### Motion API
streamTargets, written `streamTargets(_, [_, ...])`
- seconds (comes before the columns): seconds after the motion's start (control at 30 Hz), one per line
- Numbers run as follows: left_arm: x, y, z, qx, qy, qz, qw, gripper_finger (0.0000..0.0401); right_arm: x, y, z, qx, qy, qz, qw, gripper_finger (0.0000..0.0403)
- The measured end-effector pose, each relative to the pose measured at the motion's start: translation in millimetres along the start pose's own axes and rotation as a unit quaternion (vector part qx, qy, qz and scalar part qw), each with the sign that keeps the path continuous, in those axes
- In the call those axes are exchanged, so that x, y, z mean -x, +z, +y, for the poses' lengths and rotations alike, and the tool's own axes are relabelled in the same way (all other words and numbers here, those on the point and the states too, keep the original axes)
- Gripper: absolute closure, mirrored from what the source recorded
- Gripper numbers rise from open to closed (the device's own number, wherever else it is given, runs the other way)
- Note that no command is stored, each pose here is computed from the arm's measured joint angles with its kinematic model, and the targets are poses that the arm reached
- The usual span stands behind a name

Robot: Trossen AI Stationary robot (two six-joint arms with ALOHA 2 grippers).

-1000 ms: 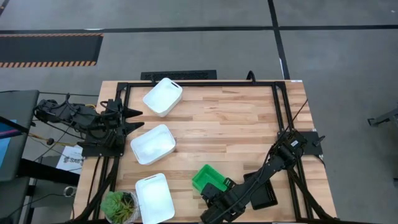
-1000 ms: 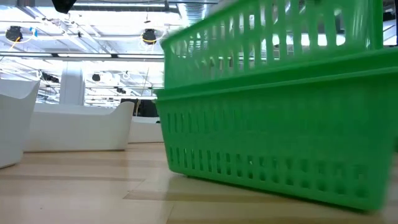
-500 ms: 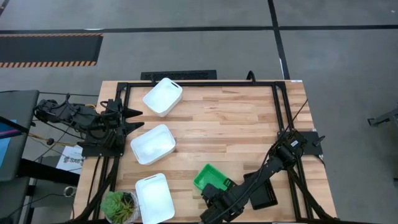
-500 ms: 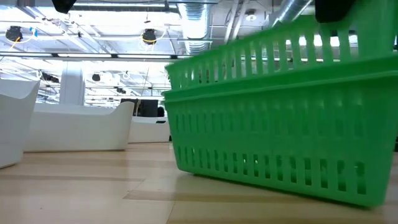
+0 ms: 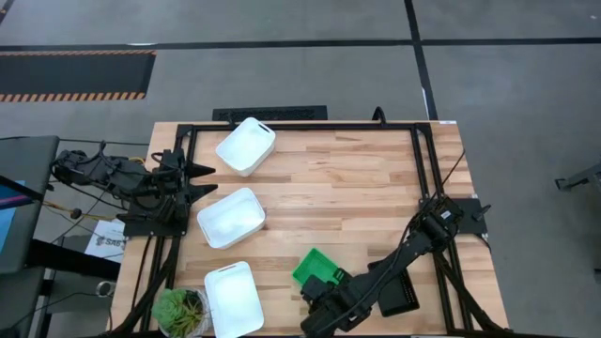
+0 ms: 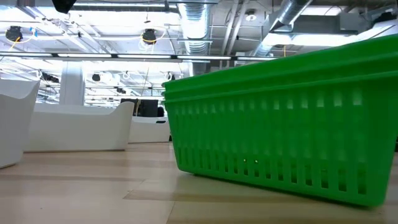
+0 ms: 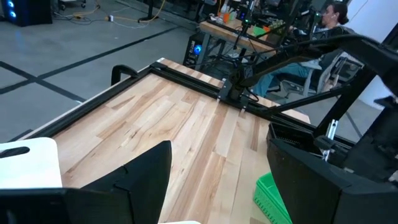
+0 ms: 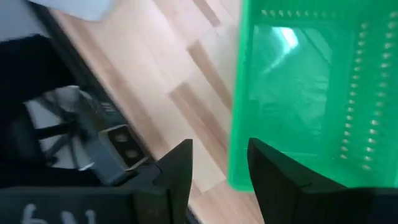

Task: Stack baskets by color
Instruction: Stack the middle white bin on the bottom white bin

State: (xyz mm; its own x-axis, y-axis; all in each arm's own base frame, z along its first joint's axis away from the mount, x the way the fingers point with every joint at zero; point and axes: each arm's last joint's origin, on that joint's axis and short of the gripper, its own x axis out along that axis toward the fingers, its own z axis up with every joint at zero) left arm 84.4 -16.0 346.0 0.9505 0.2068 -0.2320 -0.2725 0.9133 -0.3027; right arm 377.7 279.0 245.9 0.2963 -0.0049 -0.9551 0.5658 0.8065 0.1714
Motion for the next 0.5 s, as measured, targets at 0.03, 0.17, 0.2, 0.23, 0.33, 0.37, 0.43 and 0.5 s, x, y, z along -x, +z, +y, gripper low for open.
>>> streamTargets(0.03, [0.0, 0.0, 0.0, 0.000, 0.000, 0.000, 1.000, 0.0147, 4.8, 1.5, 0.1, 0.002, 0.009, -0.003, 1.000, 0.0229])
streamTargets(0.17, [0.1, -0.1, -0.1, 0.000, -0.003, 0.001, 1.000, 0.0147, 20.6, 13.3, -4.0, 0.004, 0.031, -0.016, 0.999, 0.0237])
streamTargets(0.2, [0.1, -0.1, -0.3, 0.000, -0.006, 0.003, 1.000, 0.0147, 23.8, 17.7, -5.3, 0.007, 0.035, -0.025, 0.999, 0.0240])
streamTargets(0.23, [0.1, -0.2, -0.4, 0.000, -0.008, 0.004, 1.000, 0.0147, 26.8, 22.2, -6.6, 0.012, 0.038, -0.036, 0.999, 0.0242])
streamTargets(0.33, [0.1, -0.3, -0.7, 0.000, -0.013, 0.006, 1.000, 0.0147, 31.4, 39.5, -10.8, 0.032, 0.042, -0.078, 0.996, 0.0248])
streamTargets(0.37, [0.1, -0.3, -0.7, -0.002, -0.013, 0.006, 1.000, 0.0147, 31.3, 46.0, -12.4, 0.040, 0.040, -0.090, 0.994, 0.0249])
streamTargets(0.43, [0.1, -0.3, -0.7, -0.007, -0.013, 0.006, 1.000, 0.0147, 29.5, 61.2, -16.3, 0.053, 0.042, -0.106, 0.992, 0.0249])
streamTargets(0.5, [0.1, -0.3, -0.7, -0.008, -0.013, 0.006, 1.000, 0.0147, 27.4, 77.9, -22.3, 0.065, 0.038, -0.122, 0.990, 0.0249])
